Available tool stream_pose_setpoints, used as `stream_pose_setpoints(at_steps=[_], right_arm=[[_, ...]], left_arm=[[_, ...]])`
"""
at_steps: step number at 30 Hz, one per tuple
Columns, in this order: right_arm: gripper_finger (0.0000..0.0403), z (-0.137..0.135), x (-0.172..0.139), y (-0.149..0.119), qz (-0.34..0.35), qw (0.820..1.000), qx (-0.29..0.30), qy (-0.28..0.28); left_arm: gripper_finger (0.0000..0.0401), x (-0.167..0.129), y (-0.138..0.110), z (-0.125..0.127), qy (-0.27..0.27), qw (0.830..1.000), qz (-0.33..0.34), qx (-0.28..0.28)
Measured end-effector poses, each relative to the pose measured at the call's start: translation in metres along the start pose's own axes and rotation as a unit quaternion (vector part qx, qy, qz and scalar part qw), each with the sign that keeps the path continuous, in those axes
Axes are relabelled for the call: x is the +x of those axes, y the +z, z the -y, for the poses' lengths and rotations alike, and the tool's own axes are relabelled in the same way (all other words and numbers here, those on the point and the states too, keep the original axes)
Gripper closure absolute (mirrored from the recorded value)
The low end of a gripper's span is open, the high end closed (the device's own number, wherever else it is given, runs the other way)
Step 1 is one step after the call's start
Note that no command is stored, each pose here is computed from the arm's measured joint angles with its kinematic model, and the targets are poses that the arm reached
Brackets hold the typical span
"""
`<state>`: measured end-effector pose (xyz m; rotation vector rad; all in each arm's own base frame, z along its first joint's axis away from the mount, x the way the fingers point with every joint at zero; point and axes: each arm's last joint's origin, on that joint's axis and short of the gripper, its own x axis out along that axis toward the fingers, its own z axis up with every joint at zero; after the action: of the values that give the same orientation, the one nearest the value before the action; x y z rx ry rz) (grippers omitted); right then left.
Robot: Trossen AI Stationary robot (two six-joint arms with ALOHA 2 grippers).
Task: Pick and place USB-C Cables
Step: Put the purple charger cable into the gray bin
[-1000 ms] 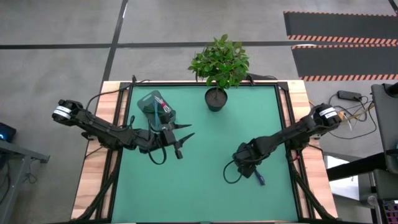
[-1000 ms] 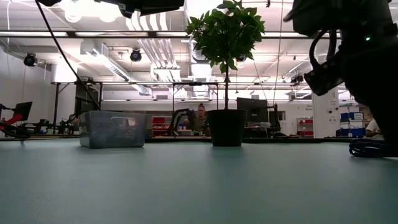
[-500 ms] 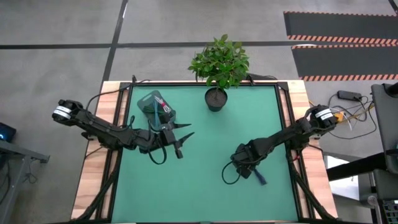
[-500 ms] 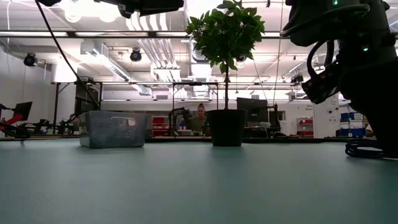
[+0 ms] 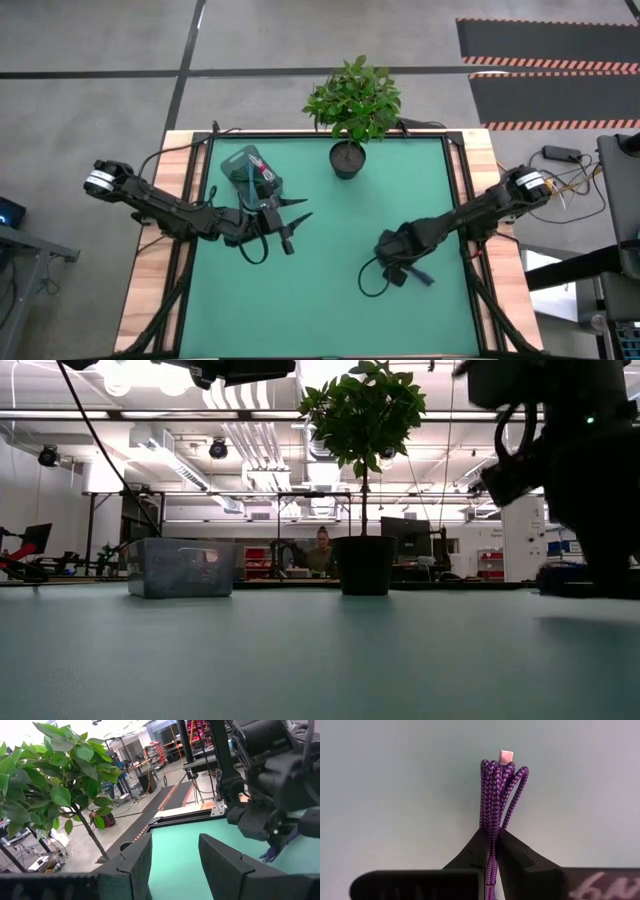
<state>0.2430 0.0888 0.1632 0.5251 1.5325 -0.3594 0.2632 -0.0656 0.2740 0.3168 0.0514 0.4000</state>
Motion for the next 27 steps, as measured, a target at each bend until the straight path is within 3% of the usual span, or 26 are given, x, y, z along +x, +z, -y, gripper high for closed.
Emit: stream_pose_setpoints(at_steps=[4,8,12,15,19,21,24,27], right_arm=[[0.0388,0.0,-0.021,0.006,0.095,0.994,-0.052,0.026],[0.0389,-0.001,-0.048,0.017,0.254,0.96,-0.111,0.043],[0.0389,-0.006,-0.074,0.023,0.412,0.889,-0.189,0.066],[0.0389,-0.01,-0.089,0.025,0.508,0.818,-0.26,0.08],[0.0389,-0.015,-0.106,0.028,0.604,0.728,-0.314,0.089],[0.0389,-0.017,-0.11,0.031,0.63,0.693,-0.339,0.097],[0.039,-0.02,-0.112,0.036,0.65,0.661,-0.36,0.106],[0.039,-0.018,-0.112,0.043,0.661,0.654,-0.354,0.103]], left_arm=[[0.0253,0.0,0.001,0.0,0.0,1.0,0.001,-0.006],[0.0253,0.0,0.002,0.001,-0.014,0.999,0.007,-0.029],[0.0253,0.0,0.003,0.003,-0.053,0.997,0.019,-0.053],[0.0253,0.0,0.003,0.005,-0.089,0.994,0.028,-0.061],[0.0253,0.001,0.003,0.009,-0.128,0.988,0.04,-0.074],[0.0253,0.003,0.002,0.011,-0.132,0.986,0.044,-0.089],[0.0253,0.007,0.0,0.016,-0.135,0.985,0.054,-0.095],[0.0253,0.012,-0.001,0.021,-0.132,0.983,0.07,-0.105]])
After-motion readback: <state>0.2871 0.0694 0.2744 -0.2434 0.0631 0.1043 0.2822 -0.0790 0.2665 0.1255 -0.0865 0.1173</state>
